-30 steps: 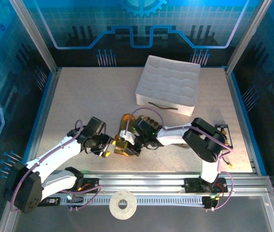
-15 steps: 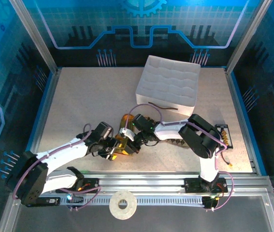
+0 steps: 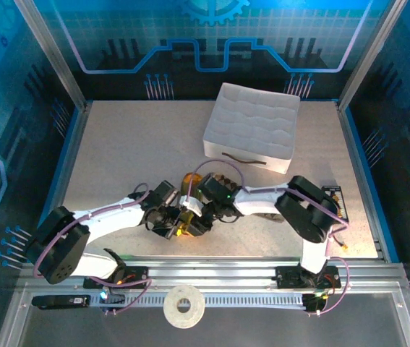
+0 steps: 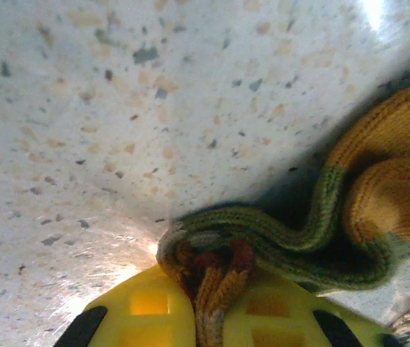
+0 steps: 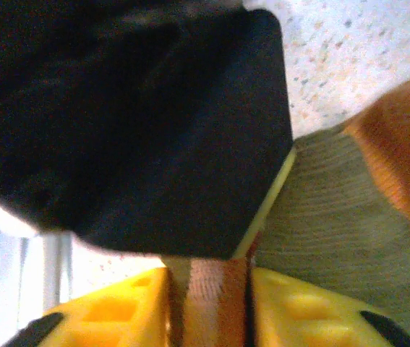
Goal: Roll the socks
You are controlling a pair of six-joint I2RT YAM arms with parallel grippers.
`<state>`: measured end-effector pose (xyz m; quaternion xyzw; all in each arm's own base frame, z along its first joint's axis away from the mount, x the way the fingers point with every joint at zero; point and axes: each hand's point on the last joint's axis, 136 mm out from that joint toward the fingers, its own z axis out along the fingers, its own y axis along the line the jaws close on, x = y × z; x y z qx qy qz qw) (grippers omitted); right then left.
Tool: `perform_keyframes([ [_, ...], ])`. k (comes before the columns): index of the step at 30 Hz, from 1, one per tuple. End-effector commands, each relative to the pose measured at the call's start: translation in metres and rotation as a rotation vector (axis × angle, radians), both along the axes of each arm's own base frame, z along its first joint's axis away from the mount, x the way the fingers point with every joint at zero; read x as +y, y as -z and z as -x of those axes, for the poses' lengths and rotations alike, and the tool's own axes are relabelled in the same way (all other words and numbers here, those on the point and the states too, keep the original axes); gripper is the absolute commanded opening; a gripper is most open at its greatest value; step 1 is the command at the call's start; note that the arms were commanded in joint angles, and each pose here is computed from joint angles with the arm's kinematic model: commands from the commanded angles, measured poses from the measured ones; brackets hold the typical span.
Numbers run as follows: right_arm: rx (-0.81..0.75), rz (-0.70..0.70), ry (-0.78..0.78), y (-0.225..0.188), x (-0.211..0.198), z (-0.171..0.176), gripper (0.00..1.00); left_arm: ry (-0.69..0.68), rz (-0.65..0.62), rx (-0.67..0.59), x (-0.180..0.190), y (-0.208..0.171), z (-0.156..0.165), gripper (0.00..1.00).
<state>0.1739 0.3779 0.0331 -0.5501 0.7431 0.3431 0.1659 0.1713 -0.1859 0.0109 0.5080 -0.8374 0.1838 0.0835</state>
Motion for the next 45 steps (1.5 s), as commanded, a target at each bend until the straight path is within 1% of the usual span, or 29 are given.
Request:
perform_keyframes([
  [1, -0.413, 0.017, -0.059, -0.013, -0.012, 0.003, 0.50, -0.033, -0.201, 0.307, 0.048, 0.033, 0.075, 0.00],
  [2, -0.554, -0.002, -0.068, -0.023, -0.013, 0.001, 0.58, -0.041, -0.205, 0.315, 0.050, 0.033, 0.075, 0.00],
  [3, -0.677, -0.014, -0.060, -0.033, -0.013, -0.003, 0.63, -0.048, -0.205, 0.318, 0.052, 0.032, 0.074, 0.00],
  [4, -0.737, -0.005, -0.062, -0.037, -0.014, -0.005, 0.64, -0.048, -0.207, 0.318, 0.053, 0.032, 0.074, 0.00],
  [6, -0.809, 0.028, -0.083, -0.043, -0.013, -0.005, 0.64, -0.056, -0.203, 0.323, 0.055, 0.031, 0.071, 0.00],
  [8, -0.859, 0.038, -0.138, -0.042, -0.010, 0.004, 0.64, -0.057, -0.198, 0.327, 0.055, 0.031, 0.070, 0.00],
  [10, -0.879, 0.047, -0.168, -0.039, -0.004, 0.009, 0.64, -0.054, -0.198, 0.331, 0.055, 0.031, 0.067, 0.00],
  [13, -0.903, 0.090, -0.176, -0.031, 0.005, 0.007, 0.60, -0.045, -0.195, 0.333, 0.054, 0.031, 0.063, 0.00],
  [14, -0.898, 0.128, -0.186, -0.022, 0.004, 0.006, 0.57, -0.044, -0.195, 0.334, 0.053, 0.030, 0.062, 0.00],
  [17, -0.899, 0.157, -0.181, -0.014, 0.007, 0.002, 0.51, -0.040, -0.200, 0.333, 0.054, 0.029, 0.059, 0.00],
  [22, -0.872, 0.217, -0.175, 0.003, 0.004, -0.001, 0.32, -0.036, -0.200, 0.328, 0.055, 0.027, 0.056, 0.00],
  [26, -0.809, 0.279, -0.153, 0.019, -0.006, -0.004, 0.18, -0.036, -0.198, 0.309, 0.056, 0.021, 0.053, 0.00],
  [29, -0.738, 0.273, -0.148, 0.022, -0.010, 0.000, 0.02, -0.040, -0.192, 0.267, 0.058, 0.012, 0.045, 0.00],
  [30, -0.699, 0.263, -0.145, 0.023, -0.011, 0.002, 0.00, -0.042, -0.188, 0.241, 0.058, 0.007, 0.041, 0.03],
  [31, -0.653, 0.255, -0.146, 0.024, -0.012, 0.005, 0.00, -0.046, -0.182, 0.212, 0.059, 0.002, 0.037, 0.09],
  [32, -0.592, 0.243, -0.148, 0.025, -0.013, 0.008, 0.00, -0.052, -0.174, 0.173, 0.059, -0.004, 0.031, 0.17],
  [34, -0.471, 0.217, -0.150, 0.028, -0.014, 0.015, 0.00, -0.071, -0.162, 0.105, 0.062, -0.015, 0.022, 0.35],
  [35, -0.409, 0.209, -0.149, 0.029, -0.014, 0.019, 0.00, -0.083, -0.152, 0.069, 0.064, -0.021, 0.018, 0.45],
  [36, -0.347, 0.202, -0.143, 0.030, -0.015, 0.020, 0.00, -0.099, -0.146, 0.041, 0.066, -0.026, 0.016, 0.53],
  [38, -0.229, 0.190, -0.132, 0.034, -0.018, 0.026, 0.00, -0.124, -0.129, -0.015, 0.071, -0.035, 0.011, 0.63],
  [39, -0.176, 0.193, -0.123, 0.038, -0.021, 0.028, 0.00, -0.134, -0.124, -0.038, 0.074, -0.039, 0.010, 0.67],
  [40, -0.153, 0.174, -0.113, 0.033, -0.014, 0.024, 0.00, -0.142, -0.120, -0.062, 0.076, -0.043, 0.009, 0.69],
  [43, -0.050, 0.183, -0.086, 0.036, -0.014, 0.022, 0.00, -0.140, -0.064, -0.144, 0.073, -0.048, 0.004, 0.69],
  [45, 0.015, 0.179, -0.071, 0.037, -0.013, 0.020, 0.00, -0.135, -0.012, -0.172, 0.066, -0.046, 0.002, 0.67],
])
